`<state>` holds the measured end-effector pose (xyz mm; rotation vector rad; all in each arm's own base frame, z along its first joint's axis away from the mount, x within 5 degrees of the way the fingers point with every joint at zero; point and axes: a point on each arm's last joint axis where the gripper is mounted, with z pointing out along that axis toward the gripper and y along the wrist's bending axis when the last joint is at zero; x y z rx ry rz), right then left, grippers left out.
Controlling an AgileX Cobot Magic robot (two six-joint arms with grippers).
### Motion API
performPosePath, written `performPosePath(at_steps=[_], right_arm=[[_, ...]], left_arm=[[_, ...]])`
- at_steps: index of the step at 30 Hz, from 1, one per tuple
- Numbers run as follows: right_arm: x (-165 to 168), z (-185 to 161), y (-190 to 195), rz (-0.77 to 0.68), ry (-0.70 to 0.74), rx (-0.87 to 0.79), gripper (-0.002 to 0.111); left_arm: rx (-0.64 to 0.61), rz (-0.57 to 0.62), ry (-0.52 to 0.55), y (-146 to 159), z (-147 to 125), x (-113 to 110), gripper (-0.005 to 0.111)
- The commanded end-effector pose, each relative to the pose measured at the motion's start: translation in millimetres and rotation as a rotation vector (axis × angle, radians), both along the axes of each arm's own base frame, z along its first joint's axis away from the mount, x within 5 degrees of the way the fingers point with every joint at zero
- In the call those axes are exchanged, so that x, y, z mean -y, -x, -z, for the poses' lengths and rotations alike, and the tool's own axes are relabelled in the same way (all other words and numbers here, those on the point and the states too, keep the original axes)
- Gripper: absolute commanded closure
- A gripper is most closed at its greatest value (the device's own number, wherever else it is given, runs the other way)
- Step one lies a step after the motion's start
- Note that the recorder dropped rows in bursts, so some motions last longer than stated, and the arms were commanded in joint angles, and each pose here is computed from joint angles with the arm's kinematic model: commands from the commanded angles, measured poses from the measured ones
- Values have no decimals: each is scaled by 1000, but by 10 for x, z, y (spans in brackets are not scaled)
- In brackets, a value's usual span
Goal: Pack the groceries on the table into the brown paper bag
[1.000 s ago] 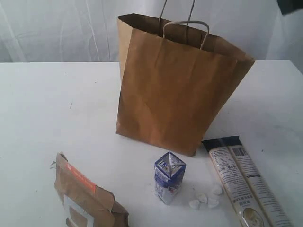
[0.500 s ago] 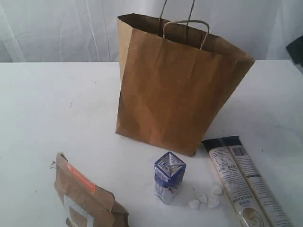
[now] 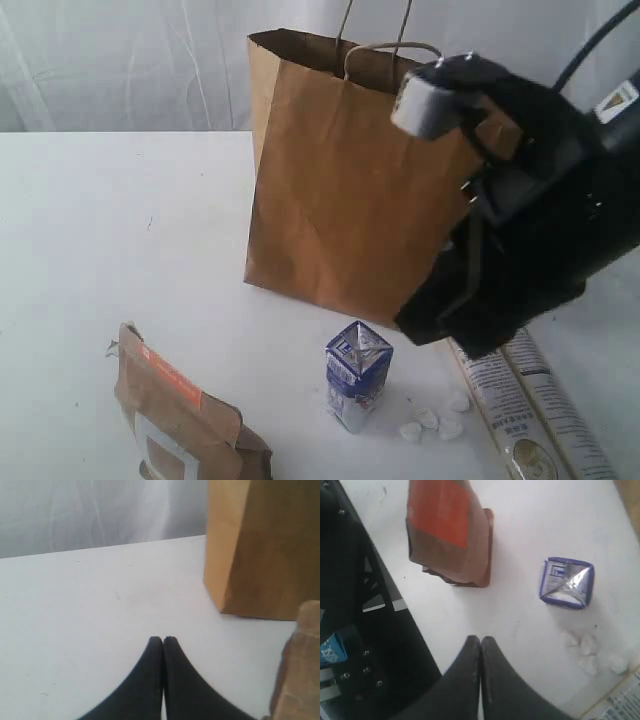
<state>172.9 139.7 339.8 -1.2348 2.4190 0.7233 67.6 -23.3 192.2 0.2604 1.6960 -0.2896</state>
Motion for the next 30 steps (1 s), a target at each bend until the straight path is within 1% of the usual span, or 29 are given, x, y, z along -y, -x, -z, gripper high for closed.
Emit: performPosePath(at_steps=[1,2,5,6,7,8,9,10,11,14,15,16,17,18,20,21,22,23,24,26,28,30], right_arm=[[-305,93,-16,-97,-32,85,108],[-415,138,-38,-105,-42,105,108],[-610,256,-67,-127,-43,114,108],[-659,322,-74,-172,-23,117,105],[-675,345,-69,-195,-15,115,101],[-698,389,-68,-213,-2,98,93],[-701,403,-71,-216,2,91,89],[-700,404,-67,-218,4,87,86],[-699,405,-65,-214,5,81,84],[-685,407,-33,-217,15,44,84],[-679,410,-20,-225,21,32,84],[-678,411,-20,-226,22,31,84],[-678,411,-20,-226,22,31,84],[-678,411,-20,-226,22,31,84],[-683,408,-29,-220,17,40,84],[-687,406,-37,-214,13,47,84],[-691,403,-47,-208,9,57,84],[-695,400,-56,-204,4,67,84],[-699,397,-65,-200,0,77,84],[-706,388,-78,-198,-6,94,83],[-725,344,-103,-190,-21,112,76],[-763,278,-127,-186,-42,140,64]], left_arm=[[1,-208,26,-28,5,-139,107],[2,-278,26,-32,5,-188,107],[2,-376,25,-33,6,-259,107],[1,-399,24,-32,7,-276,107],[0,-402,24,-32,8,-279,107],[0,-402,24,-32,8,-279,107],[1,-399,24,-32,7,-276,107],[1,-399,24,-32,7,-276,107],[1,-399,24,-32,7,-276,107],[5,-380,27,-34,3,-259,107],[24,-323,-14,-35,-7,-212,107],[41,-287,-96,-34,-8,-190,107],[69,-234,-261,-32,0,-163,107],[102,-174,-493,-27,20,-146,107],[172,-57,-1065,-20,69,-162,107],[203,-15,-1302,-19,79,-182,107],[225,10,-1452,-20,78,-196,107],[241,35,-1576,-20,80,-207,107],[249,50,-1640,-20,82,-212,107],[248,54,-1644,-20,84,-212,107],[235,59,-1603,-17,96,-205,107],[209,74,-1514,-9,122,-186,107]])
